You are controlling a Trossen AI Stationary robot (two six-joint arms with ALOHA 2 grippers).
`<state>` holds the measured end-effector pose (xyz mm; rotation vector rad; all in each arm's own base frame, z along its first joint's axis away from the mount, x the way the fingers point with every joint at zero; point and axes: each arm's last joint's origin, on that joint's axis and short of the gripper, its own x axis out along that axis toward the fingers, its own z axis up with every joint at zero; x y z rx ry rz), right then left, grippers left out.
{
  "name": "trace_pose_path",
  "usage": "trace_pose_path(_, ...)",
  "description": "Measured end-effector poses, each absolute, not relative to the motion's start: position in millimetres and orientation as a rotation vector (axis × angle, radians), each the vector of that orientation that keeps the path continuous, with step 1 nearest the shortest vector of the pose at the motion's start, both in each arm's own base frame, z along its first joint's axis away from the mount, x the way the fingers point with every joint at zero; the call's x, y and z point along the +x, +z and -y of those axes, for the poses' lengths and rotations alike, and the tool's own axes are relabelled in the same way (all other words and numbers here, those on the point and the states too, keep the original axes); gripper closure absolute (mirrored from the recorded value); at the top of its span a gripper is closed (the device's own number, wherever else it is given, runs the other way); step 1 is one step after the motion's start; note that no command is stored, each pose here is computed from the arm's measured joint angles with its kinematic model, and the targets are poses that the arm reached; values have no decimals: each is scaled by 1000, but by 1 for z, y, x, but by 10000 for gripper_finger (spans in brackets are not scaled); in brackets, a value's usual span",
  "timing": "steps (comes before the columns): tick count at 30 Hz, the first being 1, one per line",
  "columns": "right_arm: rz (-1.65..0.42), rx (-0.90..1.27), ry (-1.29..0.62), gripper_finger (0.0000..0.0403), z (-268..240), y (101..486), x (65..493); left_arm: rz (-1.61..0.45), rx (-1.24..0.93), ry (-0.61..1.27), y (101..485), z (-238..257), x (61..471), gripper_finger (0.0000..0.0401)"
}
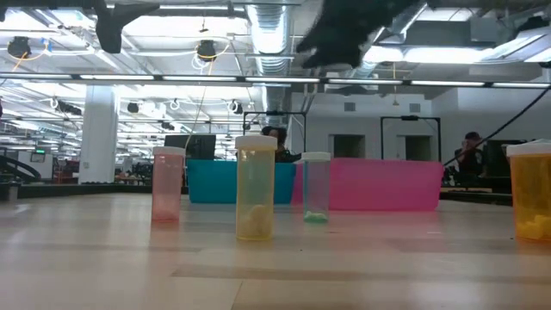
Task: Pick and place medicine bottles into bin by pill shape (circle, oval)
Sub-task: Put the left blue pill bottle into the red bin
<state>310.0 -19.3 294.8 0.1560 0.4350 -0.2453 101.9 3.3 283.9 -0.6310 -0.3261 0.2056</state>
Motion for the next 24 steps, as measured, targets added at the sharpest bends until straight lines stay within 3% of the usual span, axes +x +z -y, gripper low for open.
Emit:
trace_pose_path(13, -427, 24, 1, 170, -72, 314, 427, 277, -613, 128, 282, -1, 103, 142)
trace_pose_path(24, -426, 8, 146, 170, -133, 297, 470, 203, -606, 107, 276, 0, 104, 142)
